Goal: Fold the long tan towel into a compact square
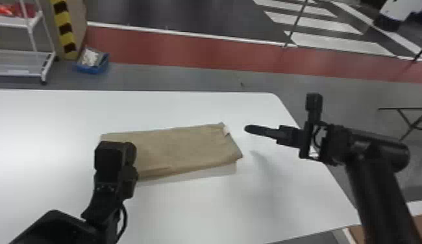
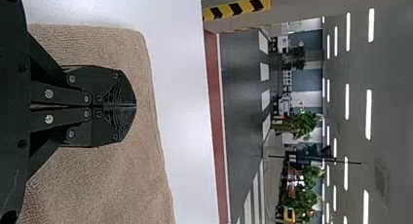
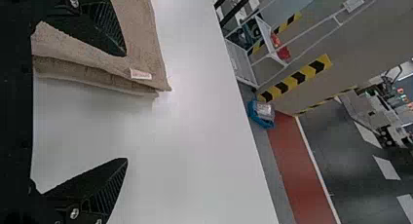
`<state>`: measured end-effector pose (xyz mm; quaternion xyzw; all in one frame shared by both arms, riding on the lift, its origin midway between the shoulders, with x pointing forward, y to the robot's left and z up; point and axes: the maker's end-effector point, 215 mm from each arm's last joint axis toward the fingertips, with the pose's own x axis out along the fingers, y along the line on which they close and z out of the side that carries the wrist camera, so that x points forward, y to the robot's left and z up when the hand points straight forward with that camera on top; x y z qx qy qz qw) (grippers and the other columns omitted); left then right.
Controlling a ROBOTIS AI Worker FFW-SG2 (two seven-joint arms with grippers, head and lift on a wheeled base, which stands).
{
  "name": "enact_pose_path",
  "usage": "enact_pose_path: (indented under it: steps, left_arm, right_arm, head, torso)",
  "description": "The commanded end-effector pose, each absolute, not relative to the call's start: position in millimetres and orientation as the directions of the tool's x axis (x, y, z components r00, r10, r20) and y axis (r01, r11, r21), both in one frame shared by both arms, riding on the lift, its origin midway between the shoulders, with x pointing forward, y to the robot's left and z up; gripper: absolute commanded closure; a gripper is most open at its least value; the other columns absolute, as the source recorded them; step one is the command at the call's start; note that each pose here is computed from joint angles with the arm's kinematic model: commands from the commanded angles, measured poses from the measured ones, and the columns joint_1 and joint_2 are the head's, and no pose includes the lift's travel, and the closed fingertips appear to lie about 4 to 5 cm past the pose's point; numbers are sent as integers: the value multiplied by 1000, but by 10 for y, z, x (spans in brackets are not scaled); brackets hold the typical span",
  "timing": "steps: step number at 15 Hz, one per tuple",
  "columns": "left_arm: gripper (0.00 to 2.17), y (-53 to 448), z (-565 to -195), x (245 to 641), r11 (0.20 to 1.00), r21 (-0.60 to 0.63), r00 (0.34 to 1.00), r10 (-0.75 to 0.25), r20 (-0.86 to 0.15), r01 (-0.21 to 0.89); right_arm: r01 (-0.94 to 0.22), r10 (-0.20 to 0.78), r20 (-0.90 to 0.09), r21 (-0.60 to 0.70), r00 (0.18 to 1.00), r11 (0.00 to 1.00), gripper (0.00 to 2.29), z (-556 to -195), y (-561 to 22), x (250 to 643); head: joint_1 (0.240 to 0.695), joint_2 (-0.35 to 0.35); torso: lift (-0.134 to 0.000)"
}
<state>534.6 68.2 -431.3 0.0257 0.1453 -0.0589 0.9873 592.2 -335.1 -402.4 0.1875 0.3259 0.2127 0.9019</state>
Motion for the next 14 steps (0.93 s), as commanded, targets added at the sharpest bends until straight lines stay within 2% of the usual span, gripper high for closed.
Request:
enact_pose_path:
  steps: [1, 8, 12, 14]
  left_arm:
    - [2142, 700, -4351, 5358, 991, 51, 950, -103, -293, 123]
    - [2142, 687, -4435, 5352, 989, 71, 945, -100, -311, 128]
    - [2142, 675, -4441, 5373, 989, 77, 945, -100, -312, 130]
    - [2142, 700, -4455, 5377, 989, 78, 944, -95, -317, 126]
  right_arm:
    - [-283, 536, -522, 489, 663, 825, 124, -4069, -3173, 6013]
    - [-345, 573, -578, 463, 581, 817, 140, -4129, -2627, 6163]
    - [-304, 538, -696, 444, 476, 843, 194, -4398, -2387, 5975]
    - [-304, 511, -730, 412, 454, 859, 194, -4449, -2386, 5947]
  head:
    - [695, -258]
    - [695, -206]
    - [695, -177]
    - [695, -165]
  torso:
    - [-125]
    - [-125]
    - [-125]
    - [-125]
